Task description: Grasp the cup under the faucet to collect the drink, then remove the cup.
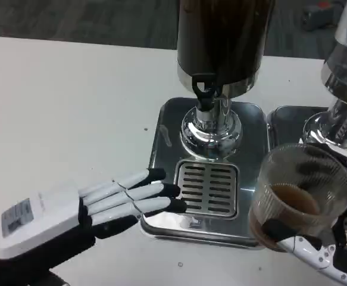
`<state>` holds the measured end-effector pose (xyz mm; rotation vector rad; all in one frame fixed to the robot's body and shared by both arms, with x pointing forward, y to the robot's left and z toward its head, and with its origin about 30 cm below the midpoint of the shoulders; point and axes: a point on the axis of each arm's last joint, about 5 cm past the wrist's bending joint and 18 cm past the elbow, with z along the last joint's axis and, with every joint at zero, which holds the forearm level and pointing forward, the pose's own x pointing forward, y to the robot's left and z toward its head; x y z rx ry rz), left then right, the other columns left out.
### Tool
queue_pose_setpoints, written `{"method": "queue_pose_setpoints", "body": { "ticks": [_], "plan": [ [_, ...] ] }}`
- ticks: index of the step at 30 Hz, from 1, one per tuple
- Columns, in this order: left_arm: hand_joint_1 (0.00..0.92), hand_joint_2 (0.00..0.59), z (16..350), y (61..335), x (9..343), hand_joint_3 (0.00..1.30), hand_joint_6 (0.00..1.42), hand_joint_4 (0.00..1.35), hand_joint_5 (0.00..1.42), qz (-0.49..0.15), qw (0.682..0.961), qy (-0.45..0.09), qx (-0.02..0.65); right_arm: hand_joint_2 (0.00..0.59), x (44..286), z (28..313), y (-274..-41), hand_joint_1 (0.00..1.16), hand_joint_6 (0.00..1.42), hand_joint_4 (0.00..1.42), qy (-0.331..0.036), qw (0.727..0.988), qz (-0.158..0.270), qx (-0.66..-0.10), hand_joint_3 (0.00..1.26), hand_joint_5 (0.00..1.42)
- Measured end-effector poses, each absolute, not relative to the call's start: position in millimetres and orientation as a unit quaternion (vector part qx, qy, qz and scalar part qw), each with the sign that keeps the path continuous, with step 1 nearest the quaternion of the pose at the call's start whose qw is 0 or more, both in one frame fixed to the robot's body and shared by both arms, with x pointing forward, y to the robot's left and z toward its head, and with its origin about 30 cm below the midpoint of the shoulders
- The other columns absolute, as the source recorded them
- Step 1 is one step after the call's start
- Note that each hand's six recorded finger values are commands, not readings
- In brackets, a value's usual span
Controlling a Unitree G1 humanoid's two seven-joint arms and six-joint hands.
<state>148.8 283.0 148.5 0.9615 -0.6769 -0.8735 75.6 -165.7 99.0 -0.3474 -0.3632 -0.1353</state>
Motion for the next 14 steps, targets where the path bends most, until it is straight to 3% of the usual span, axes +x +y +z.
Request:
{"method": "queue_pose_setpoints", "body": {
  "ticks": [14],
  "plan": [
    [0.000, 0.071, 149.8, 283.7, 148.3, 0.14, 0.10, 0.00, 0.00, -0.389, 0.738, -0.316, 0.451, 0.130, 76.2, 99.3, -165.6, 0.95, 1.42, 0.88, -0.181, 0.966, -0.066, -0.172, 0.73, 1.08]
  ]
}}
